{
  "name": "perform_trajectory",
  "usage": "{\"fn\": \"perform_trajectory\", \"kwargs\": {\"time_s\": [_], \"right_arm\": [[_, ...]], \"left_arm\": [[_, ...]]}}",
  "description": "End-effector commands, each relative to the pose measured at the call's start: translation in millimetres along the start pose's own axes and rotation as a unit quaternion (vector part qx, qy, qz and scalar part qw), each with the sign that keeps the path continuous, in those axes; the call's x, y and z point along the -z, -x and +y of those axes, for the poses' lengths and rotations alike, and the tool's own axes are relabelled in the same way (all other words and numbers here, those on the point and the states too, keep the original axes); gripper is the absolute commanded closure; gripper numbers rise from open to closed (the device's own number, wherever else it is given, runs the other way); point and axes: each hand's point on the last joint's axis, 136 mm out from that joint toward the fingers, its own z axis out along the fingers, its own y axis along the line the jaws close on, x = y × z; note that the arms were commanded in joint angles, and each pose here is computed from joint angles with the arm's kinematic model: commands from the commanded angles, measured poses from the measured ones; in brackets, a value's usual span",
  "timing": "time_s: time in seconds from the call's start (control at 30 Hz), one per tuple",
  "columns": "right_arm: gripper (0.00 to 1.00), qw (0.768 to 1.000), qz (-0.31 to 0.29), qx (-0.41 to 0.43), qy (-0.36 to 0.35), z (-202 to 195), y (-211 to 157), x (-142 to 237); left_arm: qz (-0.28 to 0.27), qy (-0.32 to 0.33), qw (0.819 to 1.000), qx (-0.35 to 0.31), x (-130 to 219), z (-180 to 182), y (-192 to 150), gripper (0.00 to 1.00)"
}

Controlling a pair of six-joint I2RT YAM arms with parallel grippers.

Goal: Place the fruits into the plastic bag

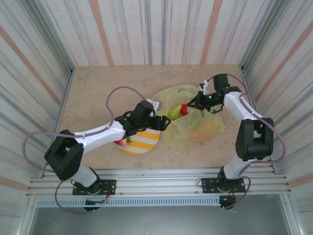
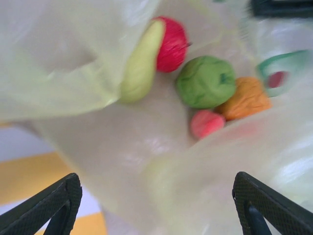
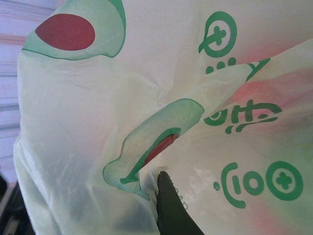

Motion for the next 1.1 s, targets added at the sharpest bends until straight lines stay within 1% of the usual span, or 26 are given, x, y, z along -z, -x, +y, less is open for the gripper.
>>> {"fn": "perform_trajectory", "kwargs": {"time_s": [0.0, 0.23, 0.5, 0.8, 1.07], "right_arm": [[1.0, 1.0, 0.0, -0.003, 0.003, -1.2, 1.5, 0.7], [1.0, 1.0, -0.001, -0.002, 0.002, -0.4, 0.5, 2.1], [1.0, 1.0, -0.001, -0.002, 0.002, -0.9, -1.4, 2.7], [1.0, 1.0, 0.0, -0.003, 0.002, -1.6, -1.4, 2.3], [1.0, 1.0, 0.0, -0.003, 0.001, -1.8, -1.8, 2.2]], "left_arm": [[0.025, 0.024, 0.998, 0.047, -1.1, 18.3, -17.5, 0.16], [0.062, 0.027, 0.996, 0.056, -28.6, 16.1, -28.0, 0.22], [0.069, 0.057, 0.994, 0.057, -48.6, 31.5, -34.1, 0.3], [0.063, 0.059, 0.994, 0.072, -62.6, 43.4, -32.5, 0.44], [0.06, 0.055, 0.994, 0.074, -71.4, 45.1, -28.9, 0.6]]}}
